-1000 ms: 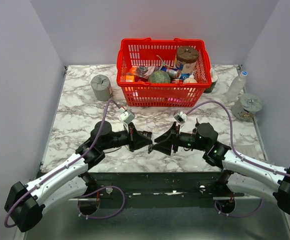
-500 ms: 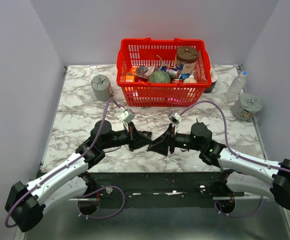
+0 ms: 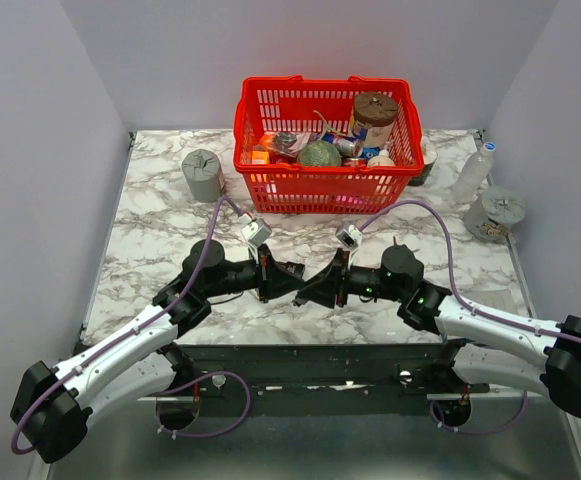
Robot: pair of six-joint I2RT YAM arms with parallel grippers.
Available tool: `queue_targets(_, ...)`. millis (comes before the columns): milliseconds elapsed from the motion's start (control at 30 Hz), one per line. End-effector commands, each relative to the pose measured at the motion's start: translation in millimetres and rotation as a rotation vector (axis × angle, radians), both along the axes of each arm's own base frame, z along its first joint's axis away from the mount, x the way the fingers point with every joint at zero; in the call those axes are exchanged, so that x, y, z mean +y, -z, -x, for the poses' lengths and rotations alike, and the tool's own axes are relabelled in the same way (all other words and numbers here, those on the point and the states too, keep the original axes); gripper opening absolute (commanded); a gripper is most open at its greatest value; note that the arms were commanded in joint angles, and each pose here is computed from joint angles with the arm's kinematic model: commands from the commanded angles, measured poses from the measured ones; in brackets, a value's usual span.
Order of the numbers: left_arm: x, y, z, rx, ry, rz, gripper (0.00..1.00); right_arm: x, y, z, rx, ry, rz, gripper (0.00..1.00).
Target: Unlock with the key
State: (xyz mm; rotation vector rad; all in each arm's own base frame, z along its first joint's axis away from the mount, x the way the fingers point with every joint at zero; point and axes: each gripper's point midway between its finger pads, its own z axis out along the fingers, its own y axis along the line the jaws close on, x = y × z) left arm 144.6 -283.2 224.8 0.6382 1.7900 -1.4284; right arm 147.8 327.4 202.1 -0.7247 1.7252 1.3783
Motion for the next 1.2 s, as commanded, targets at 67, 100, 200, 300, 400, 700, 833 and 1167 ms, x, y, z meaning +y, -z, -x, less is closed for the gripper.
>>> queue_targets(67, -2, -13, 4, -0.024, 0.037, 0.027, 0.0, 3, -10, -3, -0.031, 0.007, -0.03, 0.25)
queue_targets(100, -2, -13, 3, -0.023, 0.036, 0.026, 0.0, 3, -9, -2, -0.03, 0.004, -0.03, 0.22)
queue_targets(200, -2, -14, 4, -0.027, 0.044, 0.021, 0.0, 3, -8, -1, -0.024, -0.001, -0.026, 0.17)
queue_targets(300, 0, -15, 5, -0.038, 0.052, 0.006, 0.0, 3, -8, 0, -0.005, -0.001, -0.032, 0.1)
queue_targets(400, 1, -13, 7, -0.037, 0.066, -0.015, 0.0, 5, -8, 6, 0.001, -0.035, -0.033, 0.01)
queue_targets(700, 5, -17, 13, -0.054, 0.091, -0.032, 0.0, 7, -1, 9, 0.051, -0.049, -0.036, 0.04)
queue_targets(833, 8, -11, 9, -0.039, 0.058, -0.063, 0.0, 3, 2, -1, 0.018, 0.002, 0.01, 0.37)
queue_targets(1167, 16, 4, -15, 0.062, -0.102, -0.161, 0.0, -5, -9, -6, -0.129, 0.112, 0.063, 0.57)
